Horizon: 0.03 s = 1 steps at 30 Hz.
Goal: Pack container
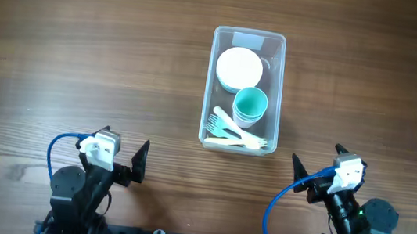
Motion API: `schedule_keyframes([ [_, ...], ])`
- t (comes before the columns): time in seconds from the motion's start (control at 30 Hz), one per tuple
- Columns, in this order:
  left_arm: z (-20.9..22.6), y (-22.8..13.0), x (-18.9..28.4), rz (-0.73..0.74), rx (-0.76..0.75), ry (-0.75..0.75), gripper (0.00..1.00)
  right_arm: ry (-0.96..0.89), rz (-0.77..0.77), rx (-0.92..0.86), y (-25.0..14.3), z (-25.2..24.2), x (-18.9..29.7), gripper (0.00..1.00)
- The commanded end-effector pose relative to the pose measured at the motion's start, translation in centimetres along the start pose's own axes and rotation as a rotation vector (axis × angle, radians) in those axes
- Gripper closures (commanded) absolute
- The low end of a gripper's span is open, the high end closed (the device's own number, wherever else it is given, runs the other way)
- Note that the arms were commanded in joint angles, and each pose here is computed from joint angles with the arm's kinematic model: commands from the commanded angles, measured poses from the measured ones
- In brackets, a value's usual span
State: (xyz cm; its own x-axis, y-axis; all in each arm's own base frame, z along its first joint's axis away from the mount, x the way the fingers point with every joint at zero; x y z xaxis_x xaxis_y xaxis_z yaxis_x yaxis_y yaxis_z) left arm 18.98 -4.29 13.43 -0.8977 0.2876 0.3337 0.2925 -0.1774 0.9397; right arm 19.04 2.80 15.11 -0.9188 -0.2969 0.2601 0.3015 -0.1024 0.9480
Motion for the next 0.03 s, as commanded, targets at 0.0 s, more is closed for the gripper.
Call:
schedule_keyframes([
  [0.0, -0.4, 0.1, -0.01, -0.011, -0.016, -0.024, 0.0, 0.021, -0.009, 0.016, -0.03, 0.31, -0.01, 0.0],
])
Point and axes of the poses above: each gripper's point midway between its finger pads, its own x axis back along the fingers, its own z axis along the line the jaws close on, y = z × x, the point moved 3 cm from there along x, back along the fingers, and after that the axes turned 12 degrees about -x, right-handed, at the moved point
